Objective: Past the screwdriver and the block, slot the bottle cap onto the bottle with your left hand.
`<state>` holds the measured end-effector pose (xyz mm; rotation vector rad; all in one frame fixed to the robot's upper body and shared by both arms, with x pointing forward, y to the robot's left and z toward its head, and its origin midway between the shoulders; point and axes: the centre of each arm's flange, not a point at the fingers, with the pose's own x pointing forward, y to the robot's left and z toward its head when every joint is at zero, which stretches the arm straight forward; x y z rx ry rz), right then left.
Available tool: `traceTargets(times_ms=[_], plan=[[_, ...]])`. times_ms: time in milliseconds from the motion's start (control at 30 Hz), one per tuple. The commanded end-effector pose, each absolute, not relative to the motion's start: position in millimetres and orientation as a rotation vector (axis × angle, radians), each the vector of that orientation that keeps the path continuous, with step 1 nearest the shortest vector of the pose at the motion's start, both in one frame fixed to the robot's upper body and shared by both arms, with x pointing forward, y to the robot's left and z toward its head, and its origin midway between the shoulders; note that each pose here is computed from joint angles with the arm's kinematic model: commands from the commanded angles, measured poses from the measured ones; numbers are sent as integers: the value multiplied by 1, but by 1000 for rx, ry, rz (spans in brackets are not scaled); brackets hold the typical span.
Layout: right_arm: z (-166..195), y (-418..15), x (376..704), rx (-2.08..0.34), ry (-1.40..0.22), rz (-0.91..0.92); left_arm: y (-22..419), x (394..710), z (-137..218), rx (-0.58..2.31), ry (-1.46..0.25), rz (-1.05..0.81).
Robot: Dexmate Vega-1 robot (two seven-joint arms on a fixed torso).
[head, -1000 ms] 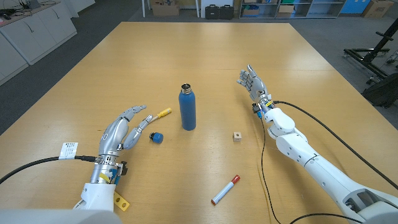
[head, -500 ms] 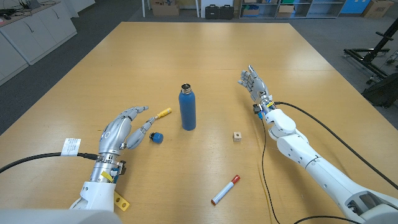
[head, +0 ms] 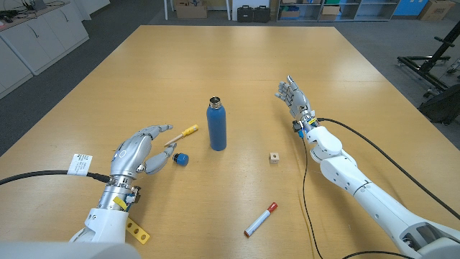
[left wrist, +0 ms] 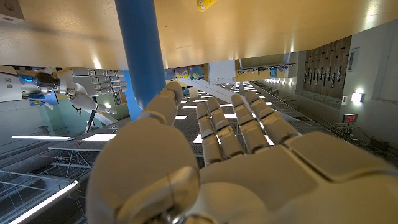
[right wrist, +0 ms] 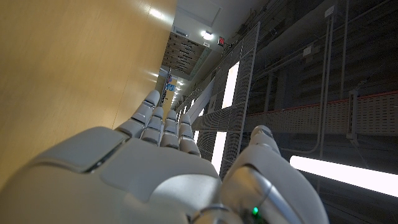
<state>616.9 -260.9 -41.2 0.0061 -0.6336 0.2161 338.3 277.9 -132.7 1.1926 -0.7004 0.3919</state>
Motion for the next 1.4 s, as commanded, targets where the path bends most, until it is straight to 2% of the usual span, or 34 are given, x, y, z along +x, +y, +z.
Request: traceTargets(times_ms=[33, 800, 1400], plan=[[-43, -258, 616, 5, -630, 219, 277, 333, -117, 1300, -633, 342], [-45, -253, 615, -8, -616, 224, 278, 328, -87, 1562, -473, 210], [-46, -253, 609, -8, -615, 211, 276, 330, -76, 1712, -430, 169]])
